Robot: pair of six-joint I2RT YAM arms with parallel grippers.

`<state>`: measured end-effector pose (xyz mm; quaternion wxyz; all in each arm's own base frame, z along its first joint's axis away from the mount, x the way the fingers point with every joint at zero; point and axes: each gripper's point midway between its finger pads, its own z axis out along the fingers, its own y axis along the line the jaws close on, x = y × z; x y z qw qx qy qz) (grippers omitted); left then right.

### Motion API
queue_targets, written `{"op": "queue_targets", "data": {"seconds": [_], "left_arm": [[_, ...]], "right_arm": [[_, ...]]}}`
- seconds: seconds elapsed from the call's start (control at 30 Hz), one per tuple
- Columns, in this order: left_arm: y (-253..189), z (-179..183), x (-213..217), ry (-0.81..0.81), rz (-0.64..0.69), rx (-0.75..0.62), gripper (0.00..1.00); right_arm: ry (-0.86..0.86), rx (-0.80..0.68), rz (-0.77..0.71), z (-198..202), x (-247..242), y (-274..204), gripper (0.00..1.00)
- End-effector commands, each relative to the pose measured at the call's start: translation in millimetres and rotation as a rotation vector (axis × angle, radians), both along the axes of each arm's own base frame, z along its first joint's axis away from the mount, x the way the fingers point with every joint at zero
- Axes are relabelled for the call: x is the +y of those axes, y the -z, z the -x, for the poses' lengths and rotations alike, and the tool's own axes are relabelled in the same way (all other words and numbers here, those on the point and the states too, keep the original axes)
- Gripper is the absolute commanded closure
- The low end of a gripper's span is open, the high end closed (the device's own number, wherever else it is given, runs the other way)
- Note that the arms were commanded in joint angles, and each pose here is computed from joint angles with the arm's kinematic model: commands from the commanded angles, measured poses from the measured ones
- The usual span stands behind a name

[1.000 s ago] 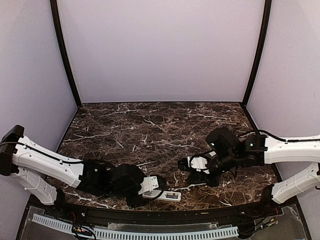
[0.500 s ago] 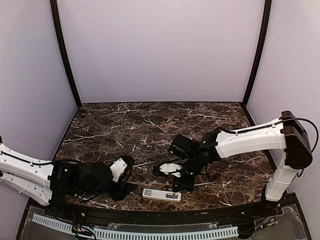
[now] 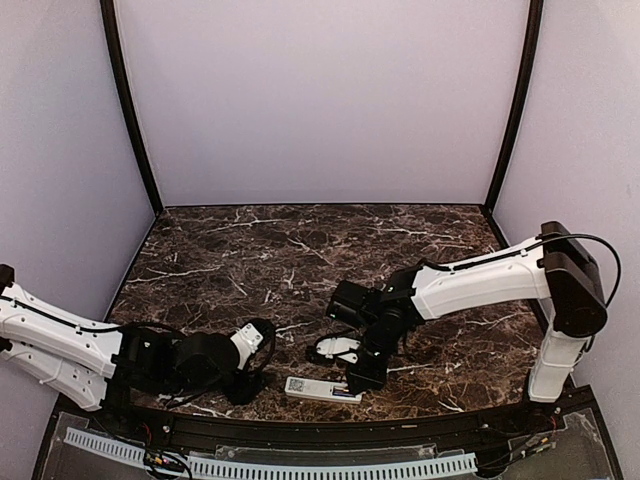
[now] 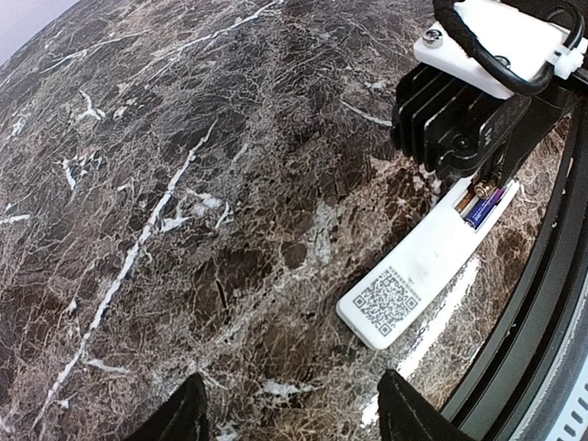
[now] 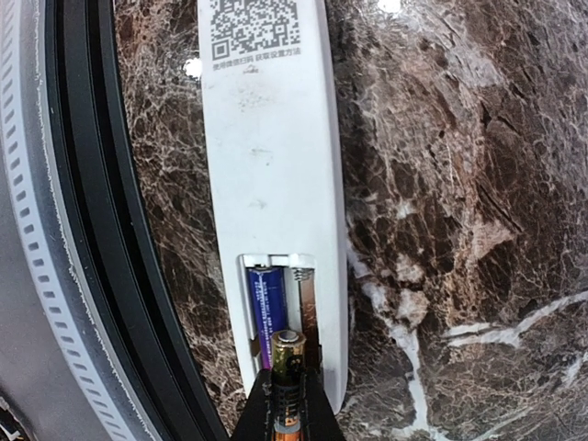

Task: Load the batteries into the remote control
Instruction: Place the battery in the battery compartment.

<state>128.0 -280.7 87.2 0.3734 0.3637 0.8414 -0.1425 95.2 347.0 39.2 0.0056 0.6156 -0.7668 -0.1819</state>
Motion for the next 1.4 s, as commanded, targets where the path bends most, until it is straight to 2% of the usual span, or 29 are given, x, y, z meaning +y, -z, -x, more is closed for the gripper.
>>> {"op": "queue_targets", "data": {"seconds": [0.0, 0.4, 0.53, 1.07, 1.2, 1.37], "left_arm": [[-8, -2, -4, 0.007, -0.002, -0.012, 0.38], [-10, -2, 5, 0.001, 0.006, -0.022, 0.37], [-12, -2, 7, 0.000, 0.015, -0.024, 0.36], [-10, 1, 5, 0.013, 0.027, -0.012, 0.35], [-11, 4, 0, 0.056, 0.029, -0.017, 0.35], [-7, 12, -16, 0.194, -0.009, -0.066, 0.35]], "right_arm": [[0.006, -0.012, 0.029, -1, 3, 1, 1.00], [0.006, -0.038, 0.097, -6, 0, 10, 1.00], [-0.001, -0.045, 0.116, -5, 0, 11, 0.93], [0.007, -0.070, 0.067, -6, 16, -10, 0.77], [0.010, -0.071, 0.039, -6, 18, -21, 0.76], [0.047, -0.088, -0.012, -8, 22, -38, 0.75]]}}
